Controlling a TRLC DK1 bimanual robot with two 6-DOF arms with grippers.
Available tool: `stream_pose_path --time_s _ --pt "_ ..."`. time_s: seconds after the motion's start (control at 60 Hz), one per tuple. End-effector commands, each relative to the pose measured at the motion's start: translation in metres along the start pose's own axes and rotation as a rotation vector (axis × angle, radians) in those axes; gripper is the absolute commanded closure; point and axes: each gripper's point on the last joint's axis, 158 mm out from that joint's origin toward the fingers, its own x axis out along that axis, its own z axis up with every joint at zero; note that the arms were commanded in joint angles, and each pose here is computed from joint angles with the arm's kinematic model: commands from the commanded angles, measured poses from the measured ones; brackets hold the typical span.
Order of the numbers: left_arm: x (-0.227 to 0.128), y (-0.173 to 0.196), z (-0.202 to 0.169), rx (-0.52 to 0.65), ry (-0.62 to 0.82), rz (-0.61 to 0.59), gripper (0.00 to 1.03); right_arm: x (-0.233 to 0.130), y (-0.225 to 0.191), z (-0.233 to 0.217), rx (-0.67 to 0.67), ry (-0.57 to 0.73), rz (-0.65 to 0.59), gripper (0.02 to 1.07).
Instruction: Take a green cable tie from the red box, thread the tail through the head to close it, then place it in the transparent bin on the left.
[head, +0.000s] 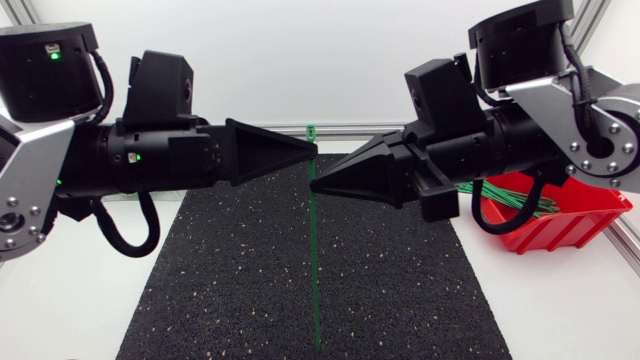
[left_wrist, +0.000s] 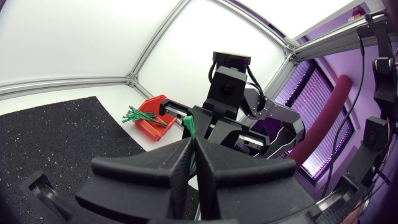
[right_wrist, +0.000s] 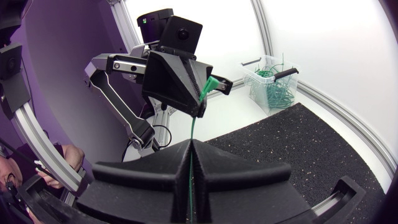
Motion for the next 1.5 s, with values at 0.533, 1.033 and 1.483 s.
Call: stream_pose_path --time_s 0.533,1.033,1.483 --pt "-0.014 0.006 0.018 -0.015 -0.051 0.032 1.0 -0.007 -0.003 0.001 -0.036 0.003 -0.081 0.66" --pt "-0.072 0.039 0.043 -0.094 -0.155 0.112 1.0 0.002 -0.04 -0.07 -0.136 0.295 -0.253 0.14" --pt "-0.082 0.078 0.042 -0.322 -0.029 0.02 1.0 0.019 -0.059 -0.107 -0.606 0.484 -0.412 0.06"
